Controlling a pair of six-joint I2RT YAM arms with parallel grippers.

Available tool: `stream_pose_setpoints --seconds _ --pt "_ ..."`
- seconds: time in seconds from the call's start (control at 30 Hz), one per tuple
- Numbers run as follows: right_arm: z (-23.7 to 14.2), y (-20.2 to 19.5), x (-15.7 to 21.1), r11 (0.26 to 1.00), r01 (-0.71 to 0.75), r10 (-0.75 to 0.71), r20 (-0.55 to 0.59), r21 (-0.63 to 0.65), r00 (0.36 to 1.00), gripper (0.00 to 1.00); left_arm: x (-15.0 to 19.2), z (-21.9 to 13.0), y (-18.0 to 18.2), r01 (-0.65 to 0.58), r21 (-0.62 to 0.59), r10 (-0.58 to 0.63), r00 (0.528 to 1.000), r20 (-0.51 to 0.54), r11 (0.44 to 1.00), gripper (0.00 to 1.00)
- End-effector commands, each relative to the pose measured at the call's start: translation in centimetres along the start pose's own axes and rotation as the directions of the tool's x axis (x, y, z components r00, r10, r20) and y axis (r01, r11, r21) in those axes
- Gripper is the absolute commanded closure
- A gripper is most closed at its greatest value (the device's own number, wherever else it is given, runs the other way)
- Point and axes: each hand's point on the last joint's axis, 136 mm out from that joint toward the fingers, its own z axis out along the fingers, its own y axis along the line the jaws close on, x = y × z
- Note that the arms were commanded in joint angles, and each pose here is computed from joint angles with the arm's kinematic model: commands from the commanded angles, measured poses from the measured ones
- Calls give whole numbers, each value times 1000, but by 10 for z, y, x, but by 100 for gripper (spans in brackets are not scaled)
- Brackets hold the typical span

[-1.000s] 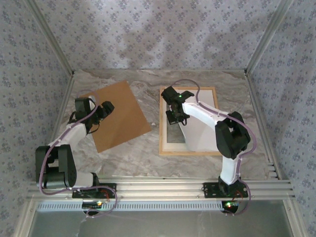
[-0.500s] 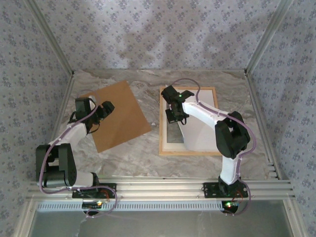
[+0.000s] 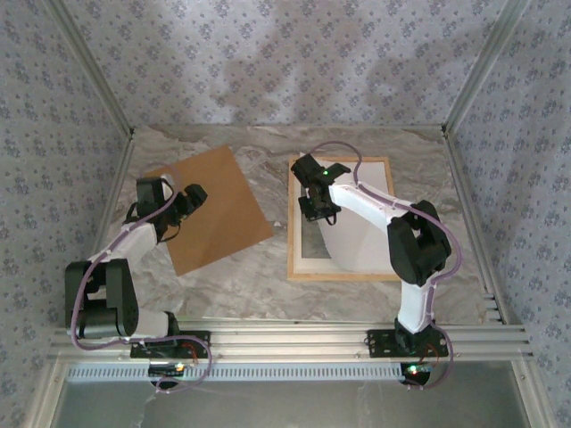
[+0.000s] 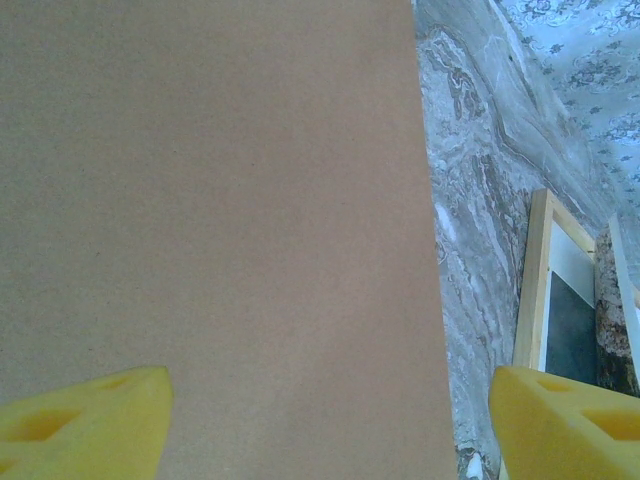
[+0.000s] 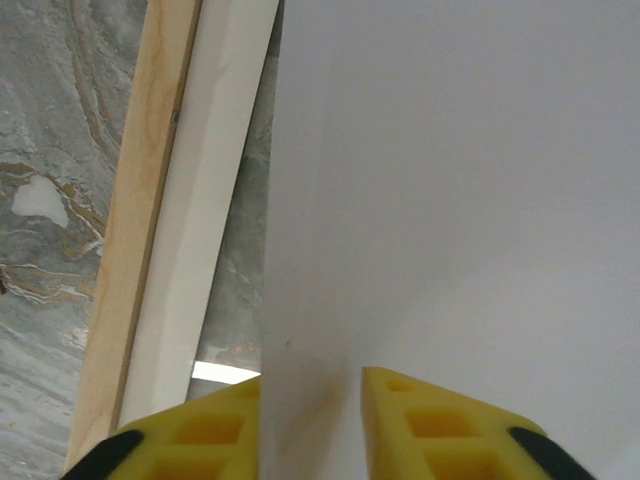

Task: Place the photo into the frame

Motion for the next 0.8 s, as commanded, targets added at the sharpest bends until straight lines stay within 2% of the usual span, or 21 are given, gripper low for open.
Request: stream_pose_setpoints --seconds 0.0,0.33,0.43,0.5,0.57,0.67,0.77 --pt "3 3 4 999 -13 13 -17 -32 1000 64 2 2 -3 -14 19 14 1000 -5 1000 17" --pt "-5 23 1 984 -19 19 -2 -178 1000 38 3 1 -3 -15 19 15 1000 -4 1000 17" --pt "-14 34 -5 966 -11 18 26 -257 999 30 4 1 -2 -12 15 12 1000 -9 1000 17" --pt "-21 46 -9 943 10 8 51 -333 999 28 4 1 -2 -13 16 13 1000 -9 1000 17" --pt "-30 60 -17 908 63 -20 107 -413 994 27 5 2 0 -12 10 12 1000 -9 1000 17" --pt "-52 91 -36 832 163 -23 260 -531 965 27 4 1 1 -12 3 13 1000 -5 1000 17" --pt "-63 114 -52 780 228 5 370 -583 929 25 2 0 4 -17 -17 17 1000 9 1000 16"
